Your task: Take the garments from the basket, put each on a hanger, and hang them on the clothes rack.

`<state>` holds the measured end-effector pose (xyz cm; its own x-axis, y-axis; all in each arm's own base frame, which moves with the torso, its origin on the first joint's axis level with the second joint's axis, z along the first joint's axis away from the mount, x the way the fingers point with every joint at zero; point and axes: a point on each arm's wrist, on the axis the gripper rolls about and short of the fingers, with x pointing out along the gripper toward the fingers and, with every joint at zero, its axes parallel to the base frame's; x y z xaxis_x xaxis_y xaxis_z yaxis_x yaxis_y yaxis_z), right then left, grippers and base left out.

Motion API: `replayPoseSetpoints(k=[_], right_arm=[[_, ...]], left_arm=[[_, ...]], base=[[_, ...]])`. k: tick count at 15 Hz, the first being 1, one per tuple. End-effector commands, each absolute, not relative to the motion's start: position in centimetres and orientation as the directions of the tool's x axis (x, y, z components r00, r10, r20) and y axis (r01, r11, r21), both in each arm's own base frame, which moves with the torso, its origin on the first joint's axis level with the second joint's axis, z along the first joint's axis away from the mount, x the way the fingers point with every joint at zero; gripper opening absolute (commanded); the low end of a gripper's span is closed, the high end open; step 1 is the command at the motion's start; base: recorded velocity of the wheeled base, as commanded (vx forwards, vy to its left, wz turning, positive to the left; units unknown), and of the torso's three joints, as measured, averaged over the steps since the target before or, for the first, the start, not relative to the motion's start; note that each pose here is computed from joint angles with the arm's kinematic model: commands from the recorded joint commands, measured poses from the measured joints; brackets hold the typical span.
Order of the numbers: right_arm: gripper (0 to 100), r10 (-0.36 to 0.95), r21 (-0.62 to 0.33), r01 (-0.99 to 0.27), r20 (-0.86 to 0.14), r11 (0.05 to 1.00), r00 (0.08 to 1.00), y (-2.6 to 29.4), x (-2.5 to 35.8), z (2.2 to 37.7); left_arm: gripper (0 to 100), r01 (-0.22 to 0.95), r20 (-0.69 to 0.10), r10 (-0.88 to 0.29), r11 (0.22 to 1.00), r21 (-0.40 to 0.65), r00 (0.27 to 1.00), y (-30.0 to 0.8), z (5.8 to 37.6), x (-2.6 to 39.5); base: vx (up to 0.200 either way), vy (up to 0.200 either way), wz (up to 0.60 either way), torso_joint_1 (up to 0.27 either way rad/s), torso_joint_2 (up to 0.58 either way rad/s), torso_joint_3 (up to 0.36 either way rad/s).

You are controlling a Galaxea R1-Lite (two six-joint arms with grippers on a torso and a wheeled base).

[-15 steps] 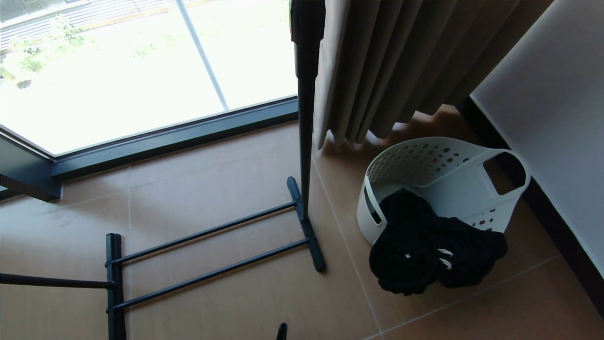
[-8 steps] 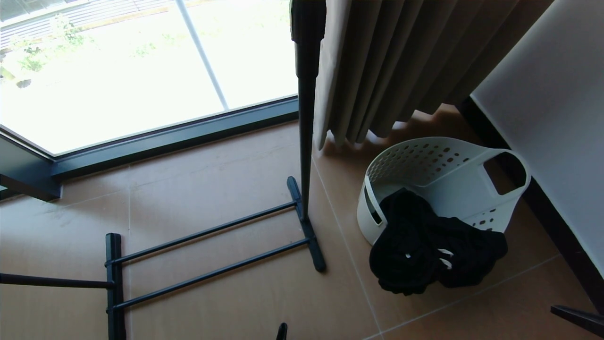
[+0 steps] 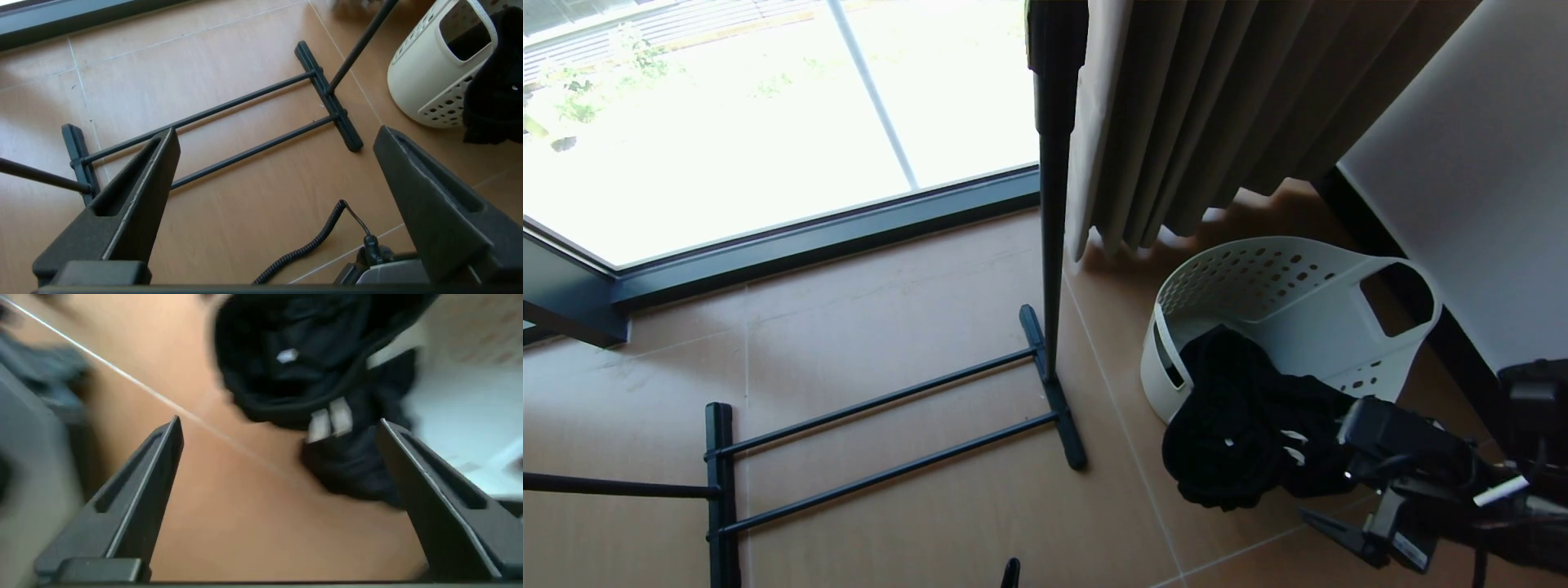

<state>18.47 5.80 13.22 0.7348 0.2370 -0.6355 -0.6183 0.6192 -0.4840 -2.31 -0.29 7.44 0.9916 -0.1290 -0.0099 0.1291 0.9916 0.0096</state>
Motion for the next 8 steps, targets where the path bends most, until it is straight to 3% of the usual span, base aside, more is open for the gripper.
replayPoseSetpoints(k=[1,8], right_arm=[[100,0.134,-0.568,-0.628,-0.676,0.532,0.725,5.4,25.0,12.2],[100,0.024,-0.711,-0.558,-0.608,0.429,0.793,7.1,33.6,12.9]], left_arm=[[100,0.129,-0.011,-0.128,0.992,0.009,0.992,-0.3,7.4,-2.3],[100,0.129,-0.011,-0.128,0.992,0.006,0.992,-0.3,7.4,-2.3]], base=[[0.000,0.000,0.00,0.000,0.00,0.000],[0.000,0.000,0.00,0.000,0.00,0.000]])
